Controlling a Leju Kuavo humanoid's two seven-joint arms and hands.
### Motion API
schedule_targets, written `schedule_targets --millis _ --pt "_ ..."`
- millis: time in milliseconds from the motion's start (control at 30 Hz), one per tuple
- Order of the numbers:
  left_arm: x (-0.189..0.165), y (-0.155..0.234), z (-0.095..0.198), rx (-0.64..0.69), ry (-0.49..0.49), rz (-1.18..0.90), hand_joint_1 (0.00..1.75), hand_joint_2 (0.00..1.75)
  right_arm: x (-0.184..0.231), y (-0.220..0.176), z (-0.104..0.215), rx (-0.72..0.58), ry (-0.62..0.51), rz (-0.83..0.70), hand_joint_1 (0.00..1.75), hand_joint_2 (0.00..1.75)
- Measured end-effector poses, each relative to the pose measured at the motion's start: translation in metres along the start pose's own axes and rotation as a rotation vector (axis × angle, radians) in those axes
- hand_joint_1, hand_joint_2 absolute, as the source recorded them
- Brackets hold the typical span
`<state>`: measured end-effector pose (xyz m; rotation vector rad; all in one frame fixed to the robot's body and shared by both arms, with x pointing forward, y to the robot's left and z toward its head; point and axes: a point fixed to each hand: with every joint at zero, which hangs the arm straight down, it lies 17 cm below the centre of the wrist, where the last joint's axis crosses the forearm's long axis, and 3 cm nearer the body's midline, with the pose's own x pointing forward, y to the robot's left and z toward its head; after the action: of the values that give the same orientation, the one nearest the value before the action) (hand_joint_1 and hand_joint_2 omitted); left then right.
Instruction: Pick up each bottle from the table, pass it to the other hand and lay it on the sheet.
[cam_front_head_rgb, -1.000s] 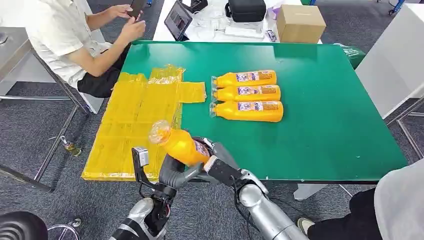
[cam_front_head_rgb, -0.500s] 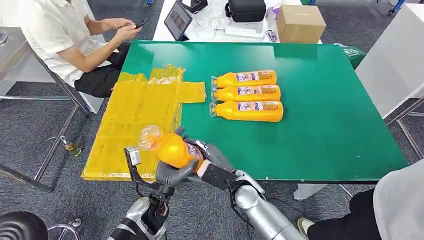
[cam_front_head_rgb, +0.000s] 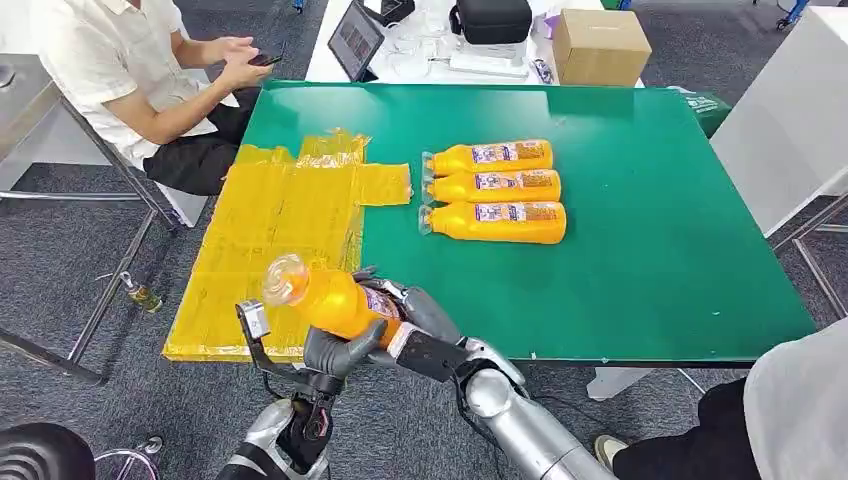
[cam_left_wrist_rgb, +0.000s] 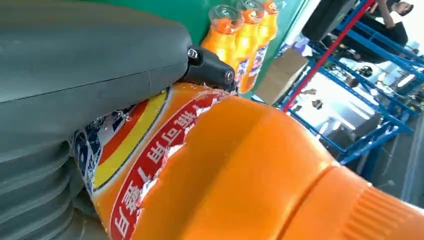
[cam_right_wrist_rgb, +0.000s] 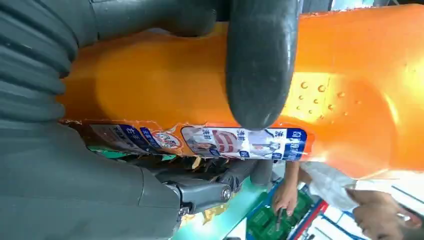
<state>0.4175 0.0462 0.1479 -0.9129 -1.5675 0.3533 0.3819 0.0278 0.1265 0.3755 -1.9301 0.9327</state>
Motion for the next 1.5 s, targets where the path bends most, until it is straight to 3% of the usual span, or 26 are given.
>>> schedule_targets --millis 400,567,800,967,1133,1400,1500 --pt "0.02 0.011 -0.005 0.038 -0.04 0.077 1.75 1.75 0.016 0.007 0.002 -0.033 -0.071 0.098 0.0 1.75" --pt "0.036 0.048 -0.021 0.216 -0.075 0.082 1.75 1.75 0.034 0.0 0.008 -0.125 -0.148 0.221 0.0 1.75" --pt "0.064 0.086 -0.044 0.347 -0.175 -0.329 1.75 1.75 0.062 -0.016 0.014 -0.267 -0.232 0.363 0.0 1.75" --pt "0.08 0.103 -0.052 0.394 -0.208 -0.459 1.75 1.75 0.069 -0.02 0.019 -0.302 -0.243 0.37 0.0 1.75" --pt "0.104 0.105 -0.057 0.416 -0.294 -0.785 1.75 1.75 0.068 -0.021 0.023 -0.312 -0.237 0.355 0.0 1.75" --pt "0.108 0.112 -0.06 0.419 -0.293 -0.854 1.75 1.75 0.068 -0.021 0.025 -0.314 -0.236 0.351 0.0 1.75" --pt "0.108 0.107 -0.066 0.403 -0.281 -1.155 1.75 1.75 0.069 -0.019 0.024 -0.308 -0.243 0.345 0.0 1.75"
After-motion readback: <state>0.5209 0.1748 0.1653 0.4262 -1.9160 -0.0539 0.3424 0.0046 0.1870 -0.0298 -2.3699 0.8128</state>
